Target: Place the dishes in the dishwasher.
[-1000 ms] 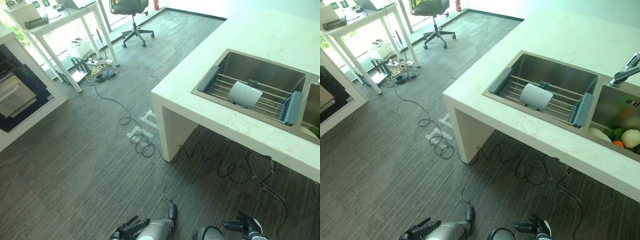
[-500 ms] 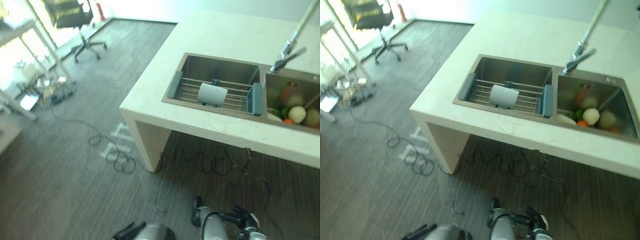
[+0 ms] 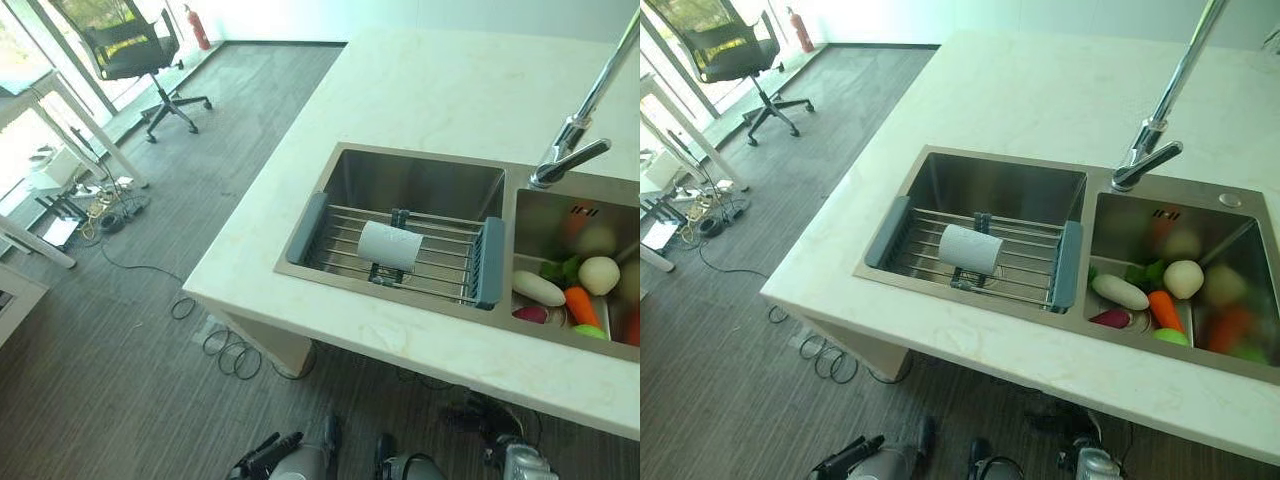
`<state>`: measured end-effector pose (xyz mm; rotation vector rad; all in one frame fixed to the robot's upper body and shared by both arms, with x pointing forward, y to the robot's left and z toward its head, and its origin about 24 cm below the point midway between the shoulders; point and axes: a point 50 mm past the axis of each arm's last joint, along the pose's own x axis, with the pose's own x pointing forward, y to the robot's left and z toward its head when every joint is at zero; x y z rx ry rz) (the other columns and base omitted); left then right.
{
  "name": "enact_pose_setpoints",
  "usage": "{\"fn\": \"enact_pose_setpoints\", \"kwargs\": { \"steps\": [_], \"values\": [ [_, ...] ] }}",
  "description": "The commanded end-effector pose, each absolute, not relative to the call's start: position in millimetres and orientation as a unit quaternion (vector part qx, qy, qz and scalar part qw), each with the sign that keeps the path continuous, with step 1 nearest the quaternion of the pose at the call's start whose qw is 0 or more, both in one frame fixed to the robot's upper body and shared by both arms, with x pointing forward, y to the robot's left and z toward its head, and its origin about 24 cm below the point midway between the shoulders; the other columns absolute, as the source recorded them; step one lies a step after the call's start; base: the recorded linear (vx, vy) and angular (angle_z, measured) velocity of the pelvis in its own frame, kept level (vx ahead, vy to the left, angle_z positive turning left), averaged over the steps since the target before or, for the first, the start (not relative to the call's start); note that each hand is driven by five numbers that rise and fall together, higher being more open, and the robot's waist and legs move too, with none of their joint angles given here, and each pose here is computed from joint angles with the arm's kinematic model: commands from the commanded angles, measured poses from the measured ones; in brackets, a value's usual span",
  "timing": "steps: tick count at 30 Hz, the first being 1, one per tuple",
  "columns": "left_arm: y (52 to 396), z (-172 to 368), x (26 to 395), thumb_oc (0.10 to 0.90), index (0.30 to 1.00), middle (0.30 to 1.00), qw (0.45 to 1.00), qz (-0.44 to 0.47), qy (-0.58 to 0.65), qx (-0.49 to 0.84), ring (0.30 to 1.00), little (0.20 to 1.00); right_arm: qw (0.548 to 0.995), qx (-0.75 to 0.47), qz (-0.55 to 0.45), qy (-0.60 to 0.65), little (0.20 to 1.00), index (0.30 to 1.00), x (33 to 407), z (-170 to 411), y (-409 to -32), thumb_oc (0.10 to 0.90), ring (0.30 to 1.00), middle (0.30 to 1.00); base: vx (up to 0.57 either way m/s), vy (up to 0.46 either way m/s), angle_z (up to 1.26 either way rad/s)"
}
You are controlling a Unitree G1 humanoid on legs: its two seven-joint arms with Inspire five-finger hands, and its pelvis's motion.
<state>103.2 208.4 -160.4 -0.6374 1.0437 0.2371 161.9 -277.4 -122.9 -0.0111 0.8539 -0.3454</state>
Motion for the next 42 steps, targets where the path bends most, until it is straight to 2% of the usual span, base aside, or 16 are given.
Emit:
{"fn": "enact_pose_setpoints", "kwargs": {
  "steps": [1, 8, 18, 21, 23, 24, 27, 28, 29, 30, 31, 33, 36, 38, 41, 42],
  "values": [
    [203, -170, 68, 0.800, 0.900, 0.900, 0.779, 0.097, 0.560, -0.264, 0.900, 0.900, 0.895, -0.007, -0.195, 0.400, 0.900, 0.900, 153, -118, -294, 0.800, 0.900, 0.900, 0.07, 0.272, -0.67],
    [212, -169, 64, 0.800, 0.900, 0.900, 0.773, 0.116, 0.558, -0.278, 0.900, 0.900, 0.884, 0.013, -0.191, 0.426, 0.900, 0.900, 134, -132, -281, 0.800, 0.900, 0.900, 0.07, 0.137, -0.14],
    [214, -170, 57, 0.800, 0.900, 0.900, 0.765, 0.144, 0.558, -0.289, 0.900, 0.900, 0.888, 0.023, -0.176, 0.425, 0.900, 0.900, 137, -133, -274, 0.800, 0.900, 0.900, 0.04, 0.014, -0.13],
    [215, -170, 58, 0.800, 0.900, 0.900, 0.764, 0.185, 0.538, -0.305, 0.900, 0.900, 0.882, 0.026, -0.185, 0.433, 0.900, 0.900, 132, -135, -275, 0.800, 0.900, 0.900, 0.03, -0.013, -0.10],
    [233, -167, 59, 0.800, 0.900, 0.900, 0.752, 0.298, 0.477, -0.344, 0.900, 0.900, 0.877, 0.025, -0.191, 0.440, 0.900, 0.900, 128, -135, -278, 0.800, 0.900, 0.900, 0.03, -0.006, -0.12],
    [240, -165, 60, 0.800, 0.900, 0.900, 0.754, 0.319, 0.460, -0.343, 0.900, 0.900, 0.876, 0.024, -0.193, 0.442, 0.900, 0.900, 128, -135, -278, 0.800, 0.900, 0.900, 0.03, -0.003, -0.11],
    [345, -115, 59, 0.800, 0.900, 0.900, 0.794, 0.509, 0.291, -0.161, 0.900, 0.900, 0.874, 0.024, -0.226, 0.430, 0.900, 0.900, 124, -127, -303, 0.800, 0.900, 0.900, -0.01, 0.034, -0.07],
    [380, -88, 59, 0.800, 0.900, 0.900, 0.800, 0.539, 0.256, -0.068, 0.900, 0.900, 0.872, 0.020, -0.238, 0.427, 0.900, 0.900, 121, -124, -310, 0.800, 0.900, 0.900, -0.05, 0.027, -0.04],
    [427, -38, 67, 0.800, 0.900, 0.900, 0.776, 0.576, 0.228, 0.117, 0.900, 0.900, 0.867, 0.028, -0.264, 0.421, 0.900, 0.900, 114, -121, -322, 0.800, 0.900, 0.900, -0.05, 0.000, -0.01],
    [430, -34, 67, 0.800, 0.900, 0.900, 0.768, 0.585, 0.225, 0.130, 0.900, 0.900, 0.867, 0.029, -0.266, 0.420, 0.900, 0.900, 114, -120, -323, 0.800, 0.900, 0.900, -0.06, -0.012, -0.03],
    [451, -4, 67, 0.800, 0.900, 0.900, 0.735, 0.617, 0.189, 0.208, 0.900, 0.900, 0.865, 0.034, -0.277, 0.418, 0.900, 0.900, 113, -119, -327, 0.800, 0.900, 0.900, -0.06, -0.012, -0.07],
    [478, 41, 67, 0.800, 0.900, 0.900, 0.701, 0.643, 0.137, 0.277, 0.900, 0.900, 0.861, 0.037, -0.285, 0.419, 0.900, 0.900, 109, -118, -330, 0.800, 0.900, 0.900, -0.05, -0.031, -0.06],
    [501, 113, 77, 0.800, 0.900, 0.900, 0.678, 0.648, 0.022, 0.347, 0.900, 0.900, 0.854, 0.041, -0.290, 0.430, 0.900, 0.900, 102, -121, -329, 0.800, 0.900, 0.900, -0.03, -0.054, -0.11],
    [501, 172, 98, 0.800, 0.900, 0.900, 0.683, 0.611, -0.097, 0.390, 0.900, 0.900, 0.848, 0.045, -0.293, 0.440, 0.900, 0.900, 97, -125, -326, 0.800, 0.900, 0.900, 0.00, -0.056, -0.12],
    [483, 229, 127, 0.800, 0.900, 0.900, 0.705, 0.524, -0.232, 0.417, 0.900, 0.900, 0.847, 0.045, -0.288, 0.444, 0.900, 0.900, 98, -127, -321, 0.800, 0.900, 0.900, 0.00, -0.036, -0.07],
    [480, 234, 129, 0.800, 0.900, 0.900, 0.711, 0.513, -0.244, 0.415, 0.900, 0.900, 0.847, 0.046, -0.287, 0.444, 0.900, 0.900, 98, -127, -320, 0.800, 0.900, 0.900, 0.01, -0.039, -0.04]
  ]
}}
